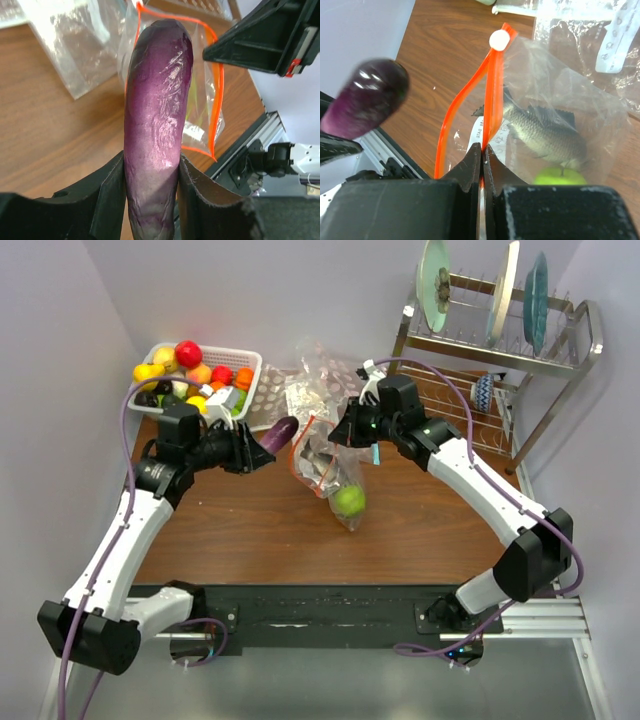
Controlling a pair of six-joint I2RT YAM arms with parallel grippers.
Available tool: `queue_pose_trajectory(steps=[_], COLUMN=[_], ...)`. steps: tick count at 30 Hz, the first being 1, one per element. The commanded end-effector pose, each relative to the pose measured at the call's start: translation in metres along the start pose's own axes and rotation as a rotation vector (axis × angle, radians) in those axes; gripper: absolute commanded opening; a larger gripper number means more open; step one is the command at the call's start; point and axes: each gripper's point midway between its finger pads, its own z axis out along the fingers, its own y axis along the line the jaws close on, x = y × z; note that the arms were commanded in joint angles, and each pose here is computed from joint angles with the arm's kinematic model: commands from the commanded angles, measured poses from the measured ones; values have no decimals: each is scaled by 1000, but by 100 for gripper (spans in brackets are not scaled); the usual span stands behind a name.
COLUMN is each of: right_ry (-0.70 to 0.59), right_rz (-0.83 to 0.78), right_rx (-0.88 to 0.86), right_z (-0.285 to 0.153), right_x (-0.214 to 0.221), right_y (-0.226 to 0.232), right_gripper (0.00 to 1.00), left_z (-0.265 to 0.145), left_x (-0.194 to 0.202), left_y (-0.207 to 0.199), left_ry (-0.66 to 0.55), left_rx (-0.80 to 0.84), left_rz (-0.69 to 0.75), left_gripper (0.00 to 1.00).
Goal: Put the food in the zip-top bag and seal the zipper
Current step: Place the fake vegetable in the zipper food storage bag.
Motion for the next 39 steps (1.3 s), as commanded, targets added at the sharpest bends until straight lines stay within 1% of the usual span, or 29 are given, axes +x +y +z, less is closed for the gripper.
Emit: queue_pose_trajectory(steps=[1, 5, 8, 10, 13, 18, 19, 21, 22, 24, 25, 26, 27, 29, 30, 31, 32, 34, 39], right_ry=[-4, 7, 13, 14, 14, 9, 9, 3, 5, 1, 2, 3, -1, 3, -2, -2, -5, -9, -14], right_rz=[-9, -8, -5, -7, -6, -11, -12, -13, -14, -16, -19, -17, -16, -15, -15, -13, -14, -16, -16], right_rx=[-40, -48, -50, -49, -53, -49, -52, -52, -51, -51, -52, -50, -47, -47, -46, -45, -46, -41, -26], right_z=[-1, 1, 3, 4, 4, 2, 2, 1, 1, 0, 0, 1, 0, 1, 1, 1, 0, -1, -2], right_x=[-7, -5, -3, -3, -4, -7, -7, -9, -8, -9, -9, -9, -10, -8, -9, -9, -10, -10, -10], right_y=[9, 10, 9, 9, 10, 10, 11, 11, 11, 12, 12, 12, 11, 10, 10, 10, 10, 10, 7], right_gripper=[0, 0, 0, 0, 0, 0, 0, 0, 0, 0, 0, 0, 0, 0, 0, 0, 0, 0, 0], left_z=[-2, 7, 18, 30, 43, 61, 63, 71, 74, 84, 87, 93, 97, 103, 104, 105, 106, 106, 93], left_x=[5, 1, 1, 8, 16, 20, 13, 21, 14, 20, 15, 19, 19, 16, 16, 15, 12, 8, -12], left_y=[-7, -13, -16, -16, -15, -10, -9, -6, -6, -6, -8, -11, -13, -19, -20, -23, -26, -29, -38], left_ry=[57, 67, 106, 164, 249, 351, 341, 391, 381, 412, 402, 415, 415, 403, 401, 396, 383, 366, 301], left_rx=[22, 44, 43, 36, 3, -85, -111, -140, -158, -175, -178, -175, -176, -171, -167, -159, -151, -139, -131], left_rz=[36, 50, 66, 74, 100, 149, 165, 170, 183, 187, 192, 192, 194, 198, 197, 196, 198, 193, 211], left_gripper=[26, 26, 26, 26, 27, 33, 34, 35, 35, 36, 38, 39, 49, 62, 73, 78, 86, 89, 89])
